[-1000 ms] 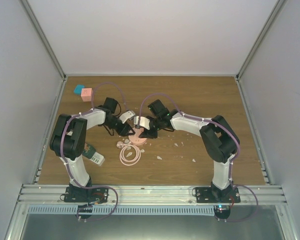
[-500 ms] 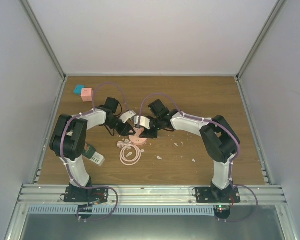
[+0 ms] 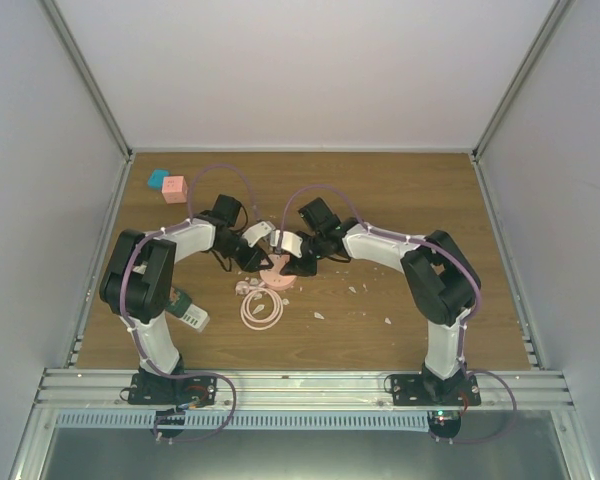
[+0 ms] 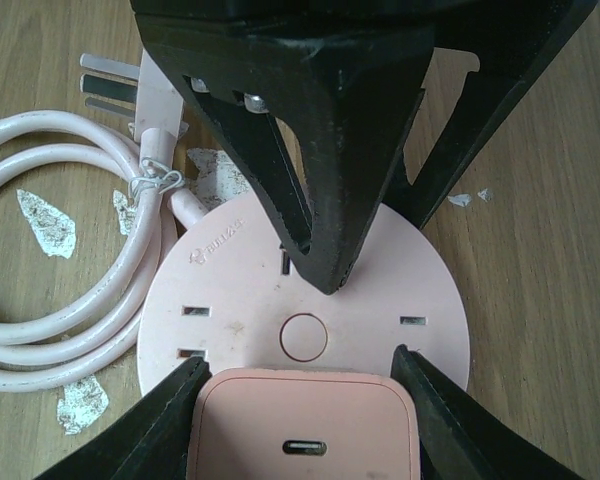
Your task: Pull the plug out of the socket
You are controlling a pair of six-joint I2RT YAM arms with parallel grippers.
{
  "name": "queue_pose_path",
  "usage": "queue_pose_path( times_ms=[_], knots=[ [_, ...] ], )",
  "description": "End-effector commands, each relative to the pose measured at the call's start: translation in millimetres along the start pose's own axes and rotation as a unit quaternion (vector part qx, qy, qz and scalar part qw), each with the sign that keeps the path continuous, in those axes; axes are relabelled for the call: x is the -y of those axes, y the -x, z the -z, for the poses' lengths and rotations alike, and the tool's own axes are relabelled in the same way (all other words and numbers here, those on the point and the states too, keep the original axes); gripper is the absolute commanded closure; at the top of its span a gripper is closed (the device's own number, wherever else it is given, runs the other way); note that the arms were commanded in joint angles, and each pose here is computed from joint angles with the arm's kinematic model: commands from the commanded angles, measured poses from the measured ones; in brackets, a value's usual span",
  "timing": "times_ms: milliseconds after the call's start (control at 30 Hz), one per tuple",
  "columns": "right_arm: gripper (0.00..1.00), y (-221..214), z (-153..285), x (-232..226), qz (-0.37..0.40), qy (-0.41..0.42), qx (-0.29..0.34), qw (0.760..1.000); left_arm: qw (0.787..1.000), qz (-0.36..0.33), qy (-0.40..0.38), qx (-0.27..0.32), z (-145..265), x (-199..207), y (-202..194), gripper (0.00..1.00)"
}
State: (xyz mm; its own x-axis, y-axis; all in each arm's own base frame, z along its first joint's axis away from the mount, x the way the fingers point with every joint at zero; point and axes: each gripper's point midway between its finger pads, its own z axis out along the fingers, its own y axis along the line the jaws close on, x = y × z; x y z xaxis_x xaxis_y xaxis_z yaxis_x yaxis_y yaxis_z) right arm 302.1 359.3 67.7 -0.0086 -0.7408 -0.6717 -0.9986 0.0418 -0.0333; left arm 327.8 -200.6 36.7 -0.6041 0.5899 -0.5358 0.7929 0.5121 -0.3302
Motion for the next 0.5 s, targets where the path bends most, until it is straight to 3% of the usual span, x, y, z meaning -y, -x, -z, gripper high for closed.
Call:
queue_pose_path(
  times_ms=[0,467],
  knots=[
    [0.67,26,11,5,0.008,-0.004,0.045,0.999,0.995,0.002,0.027,-0.098,-37,-1,-53,0.62],
    [0.70,33,28,10,0.006,-0.016,0.070,0.997,0.994,0.001,0.034,-0.108,-38,-1,-56,0.63]
  ],
)
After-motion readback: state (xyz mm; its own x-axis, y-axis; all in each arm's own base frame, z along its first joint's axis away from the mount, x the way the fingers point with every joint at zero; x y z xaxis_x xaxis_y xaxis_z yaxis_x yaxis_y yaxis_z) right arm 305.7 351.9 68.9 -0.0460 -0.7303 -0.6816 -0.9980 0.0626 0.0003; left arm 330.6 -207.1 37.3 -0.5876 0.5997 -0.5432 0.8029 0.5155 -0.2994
